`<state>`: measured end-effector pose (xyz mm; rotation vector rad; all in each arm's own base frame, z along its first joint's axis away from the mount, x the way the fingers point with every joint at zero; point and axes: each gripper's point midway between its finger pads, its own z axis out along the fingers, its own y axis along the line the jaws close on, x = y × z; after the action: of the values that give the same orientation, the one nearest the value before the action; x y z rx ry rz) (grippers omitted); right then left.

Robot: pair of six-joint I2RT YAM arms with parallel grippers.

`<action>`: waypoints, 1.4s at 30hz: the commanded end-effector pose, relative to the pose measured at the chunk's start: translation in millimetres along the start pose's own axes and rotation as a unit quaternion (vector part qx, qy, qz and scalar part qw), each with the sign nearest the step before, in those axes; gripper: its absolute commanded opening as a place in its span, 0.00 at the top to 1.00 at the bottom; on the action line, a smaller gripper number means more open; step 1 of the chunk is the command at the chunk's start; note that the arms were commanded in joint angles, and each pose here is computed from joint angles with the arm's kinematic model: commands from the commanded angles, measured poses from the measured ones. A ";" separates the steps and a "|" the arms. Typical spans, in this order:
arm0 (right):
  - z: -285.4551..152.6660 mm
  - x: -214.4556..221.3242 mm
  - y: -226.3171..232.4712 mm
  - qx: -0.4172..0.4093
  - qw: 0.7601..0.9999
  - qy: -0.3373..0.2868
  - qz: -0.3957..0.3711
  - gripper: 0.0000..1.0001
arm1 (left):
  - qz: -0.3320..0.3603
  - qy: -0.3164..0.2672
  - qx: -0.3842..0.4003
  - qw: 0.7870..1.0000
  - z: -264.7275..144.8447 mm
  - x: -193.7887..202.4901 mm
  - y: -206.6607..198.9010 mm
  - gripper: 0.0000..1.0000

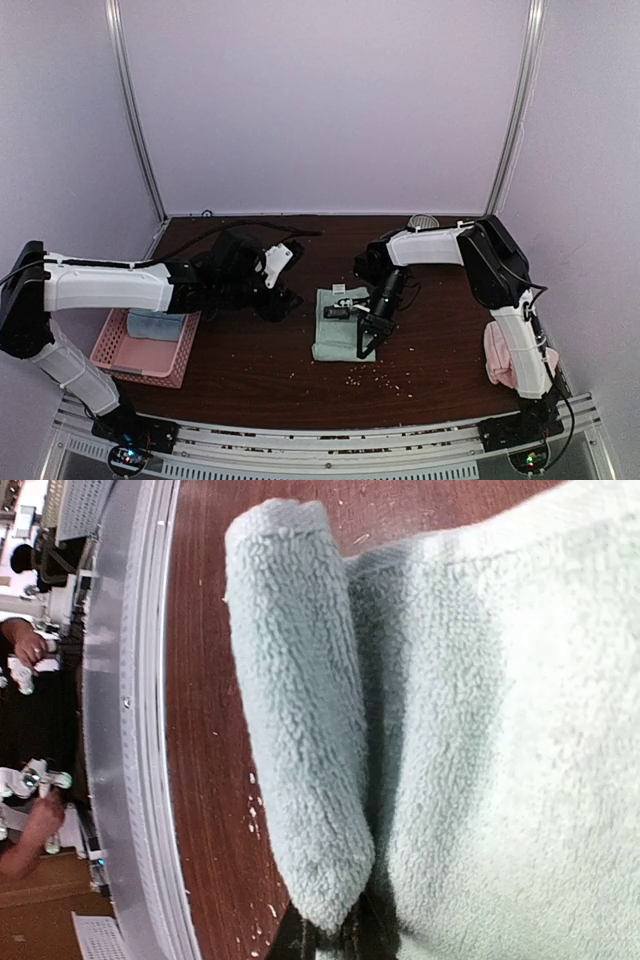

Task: Roll the towels
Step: Roll the towel at the center of the board.

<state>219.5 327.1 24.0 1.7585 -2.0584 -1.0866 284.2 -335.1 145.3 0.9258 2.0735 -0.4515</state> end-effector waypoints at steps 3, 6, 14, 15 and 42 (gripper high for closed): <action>30.3 52.7 -25.3 -0.015 0.992 0.092 0.084 0.96 | 0.228 -0.046 0.096 0.968 -12.2 5.9 -101.9 0.41; 36.3 62.5 -36.3 0.006 0.991 0.102 0.091 0.96 | 0.291 -0.001 0.139 0.946 2.4 31.1 -136.3 0.41; 45.5 75.1 -52.0 0.028 0.988 0.116 0.094 0.95 | 0.361 0.037 0.138 0.922 58.4 37.9 -157.2 0.44; 43.7 72.6 -53.5 0.033 0.988 0.114 0.095 0.95 | 0.365 0.047 0.131 0.921 65.2 40.8 -155.3 0.44; 4.0 40.9 -29.9 0.063 0.994 0.074 0.040 0.87 | 0.385 0.091 0.064 0.916 89.8 57.5 -141.4 0.67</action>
<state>206.9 312.7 25.0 1.5699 -2.0748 -1.0708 192.2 -447.7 26.7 1.8942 1.6405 -0.1091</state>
